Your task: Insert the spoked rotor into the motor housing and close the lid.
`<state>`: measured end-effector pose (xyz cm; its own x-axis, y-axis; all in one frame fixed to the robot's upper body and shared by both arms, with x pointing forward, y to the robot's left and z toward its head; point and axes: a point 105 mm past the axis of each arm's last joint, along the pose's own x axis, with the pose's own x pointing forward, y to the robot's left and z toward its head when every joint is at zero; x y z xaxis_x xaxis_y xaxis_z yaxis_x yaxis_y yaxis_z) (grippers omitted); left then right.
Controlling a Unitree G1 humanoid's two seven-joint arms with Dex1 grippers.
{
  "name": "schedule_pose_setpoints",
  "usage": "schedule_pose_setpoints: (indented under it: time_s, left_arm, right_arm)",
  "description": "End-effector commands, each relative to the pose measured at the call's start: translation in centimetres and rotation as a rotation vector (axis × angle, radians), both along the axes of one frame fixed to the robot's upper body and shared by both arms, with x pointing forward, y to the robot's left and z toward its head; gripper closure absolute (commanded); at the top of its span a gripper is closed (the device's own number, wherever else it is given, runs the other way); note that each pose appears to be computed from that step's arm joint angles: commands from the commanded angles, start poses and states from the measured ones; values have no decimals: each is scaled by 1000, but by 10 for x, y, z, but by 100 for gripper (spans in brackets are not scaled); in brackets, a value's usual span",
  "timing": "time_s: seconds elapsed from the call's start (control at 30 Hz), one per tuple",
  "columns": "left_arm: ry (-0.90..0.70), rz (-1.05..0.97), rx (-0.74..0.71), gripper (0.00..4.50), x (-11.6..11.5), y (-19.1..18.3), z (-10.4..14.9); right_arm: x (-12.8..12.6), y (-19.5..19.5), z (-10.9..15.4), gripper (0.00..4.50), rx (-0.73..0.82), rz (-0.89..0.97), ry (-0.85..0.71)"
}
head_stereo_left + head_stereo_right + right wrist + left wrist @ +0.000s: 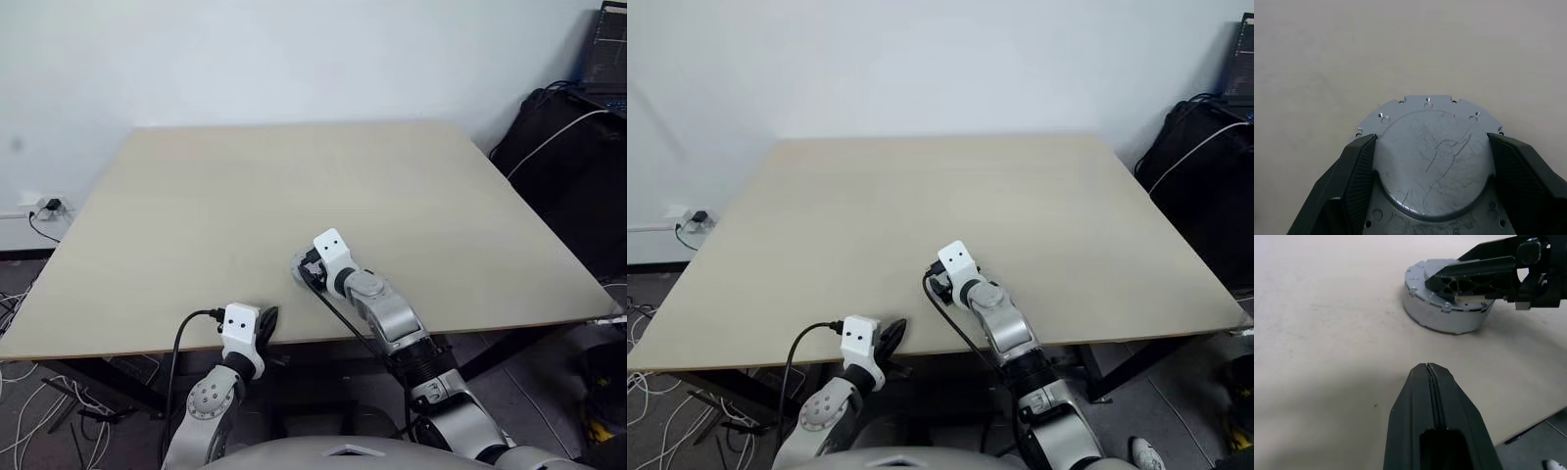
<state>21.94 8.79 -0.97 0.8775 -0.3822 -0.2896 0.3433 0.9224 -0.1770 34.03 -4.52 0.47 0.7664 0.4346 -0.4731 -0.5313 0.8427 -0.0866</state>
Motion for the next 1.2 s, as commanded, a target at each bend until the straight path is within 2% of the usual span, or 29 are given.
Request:
schedule_pose_setpoints:
  time_s: [0.03,0.47,0.67,0.8,1.0,1.2]
  left_arm:
    - [-65,-12,-9,450,5,-3,18]
    - [-80,-14,6,450,9,-2,20]
    - [-85,94,135,450,53,32,31]
    - [-38,110,98,450,88,46,36]
    - [96,-65,-76,450,127,29,37]
    - [199,-274,-95,450,138,5,37]
  right_arm:
    - [3,-23,-10,130,-61,-89,-4]
    - [-12,-22,-30,130,-172,-12,141]
    - [-12,-20,-29,130,-172,-17,151]
    - [-11,-21,-29,130,-169,-26,155]
    - [-13,-22,-27,130,-157,-33,157]
    - [-17,-25,-27,130,-138,-55,165]
